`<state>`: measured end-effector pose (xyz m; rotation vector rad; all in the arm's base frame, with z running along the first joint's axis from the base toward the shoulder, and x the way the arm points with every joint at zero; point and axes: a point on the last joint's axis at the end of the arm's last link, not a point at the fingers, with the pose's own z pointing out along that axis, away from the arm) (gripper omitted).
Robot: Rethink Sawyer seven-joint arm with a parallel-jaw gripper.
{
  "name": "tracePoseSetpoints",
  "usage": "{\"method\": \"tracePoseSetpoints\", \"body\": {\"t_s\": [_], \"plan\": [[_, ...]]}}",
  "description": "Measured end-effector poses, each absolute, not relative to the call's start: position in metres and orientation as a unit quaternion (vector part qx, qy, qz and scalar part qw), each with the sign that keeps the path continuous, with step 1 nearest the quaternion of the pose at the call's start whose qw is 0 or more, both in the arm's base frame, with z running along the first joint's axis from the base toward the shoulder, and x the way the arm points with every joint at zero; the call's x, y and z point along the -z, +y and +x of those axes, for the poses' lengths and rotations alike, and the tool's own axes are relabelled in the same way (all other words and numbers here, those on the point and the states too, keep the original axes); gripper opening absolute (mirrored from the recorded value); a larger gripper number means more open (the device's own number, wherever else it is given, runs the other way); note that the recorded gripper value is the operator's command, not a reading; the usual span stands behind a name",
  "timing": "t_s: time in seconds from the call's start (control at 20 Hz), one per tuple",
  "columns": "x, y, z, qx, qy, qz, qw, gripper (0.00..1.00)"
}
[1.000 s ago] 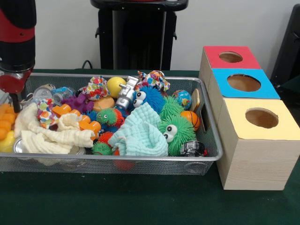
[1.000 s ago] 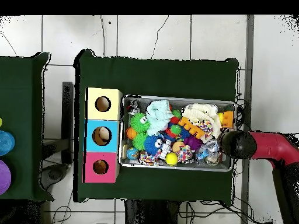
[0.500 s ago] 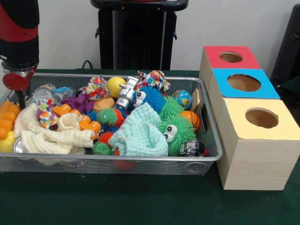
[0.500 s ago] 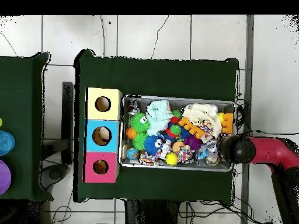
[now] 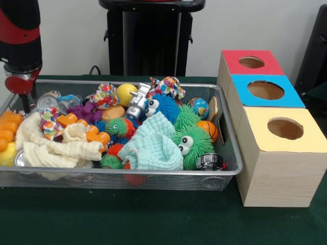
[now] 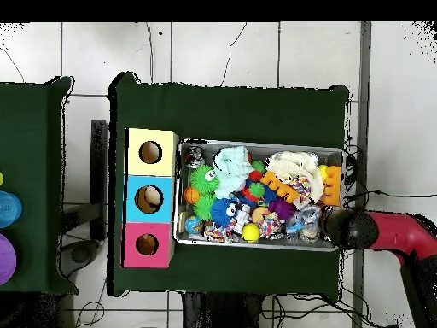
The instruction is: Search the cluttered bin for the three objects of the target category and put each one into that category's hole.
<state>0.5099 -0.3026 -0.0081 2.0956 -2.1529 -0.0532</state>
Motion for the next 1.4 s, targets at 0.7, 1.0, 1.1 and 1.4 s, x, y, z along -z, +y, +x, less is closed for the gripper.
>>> {"method": "tracePoseSetpoints", "body": {"t_s": [0.7,1.0,1.1,1.4], "plan": [[0.008,-0.291,0.516,0.017,-0.707,0.704,0.070,1.00],[0.009,-0.292,0.516,0.017,-0.707,0.703,0.069,1.00],[0.009,-0.292,0.517,0.016,-0.707,0.703,0.069,1.00],[0.008,-0.294,0.526,0.003,-0.707,0.704,0.062,1.00]]}}
